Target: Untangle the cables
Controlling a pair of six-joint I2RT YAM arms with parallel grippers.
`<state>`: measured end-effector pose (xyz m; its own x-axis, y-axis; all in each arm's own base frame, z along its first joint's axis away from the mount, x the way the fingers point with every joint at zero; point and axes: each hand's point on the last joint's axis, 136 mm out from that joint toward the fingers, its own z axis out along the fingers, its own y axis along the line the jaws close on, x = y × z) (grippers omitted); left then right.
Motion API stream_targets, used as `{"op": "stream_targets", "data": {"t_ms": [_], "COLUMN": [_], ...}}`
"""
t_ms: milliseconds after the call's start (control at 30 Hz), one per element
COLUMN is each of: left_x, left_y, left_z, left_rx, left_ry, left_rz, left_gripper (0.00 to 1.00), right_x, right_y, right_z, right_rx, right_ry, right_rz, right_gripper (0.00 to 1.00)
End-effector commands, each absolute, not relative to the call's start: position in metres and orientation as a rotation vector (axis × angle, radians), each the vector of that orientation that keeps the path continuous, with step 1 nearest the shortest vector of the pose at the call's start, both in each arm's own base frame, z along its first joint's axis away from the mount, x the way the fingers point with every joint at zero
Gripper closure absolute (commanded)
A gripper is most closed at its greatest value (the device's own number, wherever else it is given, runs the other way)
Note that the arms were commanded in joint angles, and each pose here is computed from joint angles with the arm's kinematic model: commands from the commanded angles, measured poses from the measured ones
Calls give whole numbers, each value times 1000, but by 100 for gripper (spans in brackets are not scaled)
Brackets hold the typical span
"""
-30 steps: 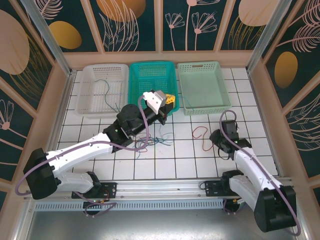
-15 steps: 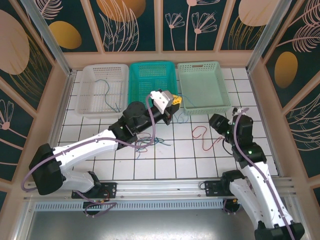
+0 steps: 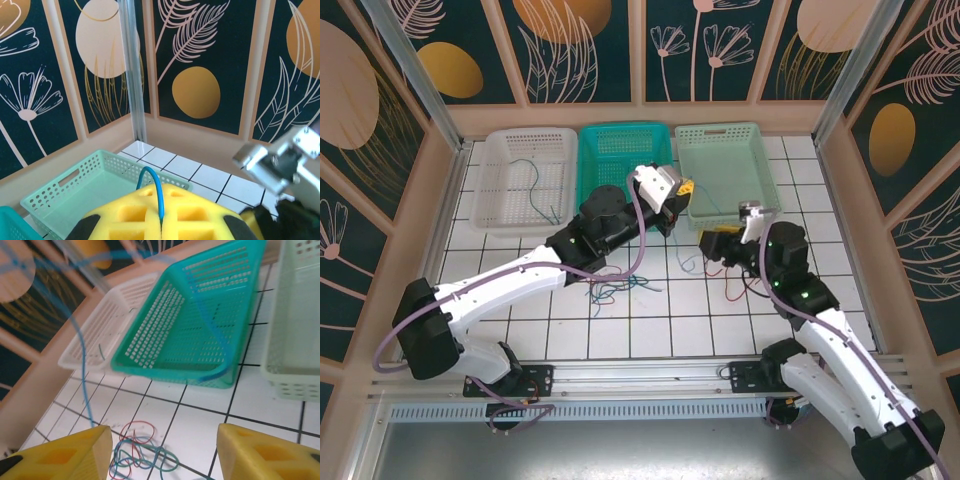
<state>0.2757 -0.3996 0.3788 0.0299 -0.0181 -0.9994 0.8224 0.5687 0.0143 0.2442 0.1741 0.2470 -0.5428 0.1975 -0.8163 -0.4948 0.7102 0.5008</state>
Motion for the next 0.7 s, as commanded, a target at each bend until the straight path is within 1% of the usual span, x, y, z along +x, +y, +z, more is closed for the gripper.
{"op": "stream_targets", "data": {"t_ms": [0, 167, 433, 667], "left_x": [278, 276, 272, 272], "left_y": [-405, -410, -413, -413], "left_z": [386, 390, 401, 405], "left_rx": [745, 748, 737, 717], "left_ry": [1407, 1393, 1369, 1358], "left_rz": [-775, -811, -863, -881], "left_gripper": [100, 100, 100, 100], "right_x": [248, 261, 296, 304], "right_y": [190, 202, 207, 232], "right_z": [262, 252, 237, 243], "right_rx": [-324, -363, -355, -420], "right_ry": [1848, 1872, 1875, 1837], "right_rz": [895, 832, 725, 812], "right_gripper": [38, 33, 30, 31]}}
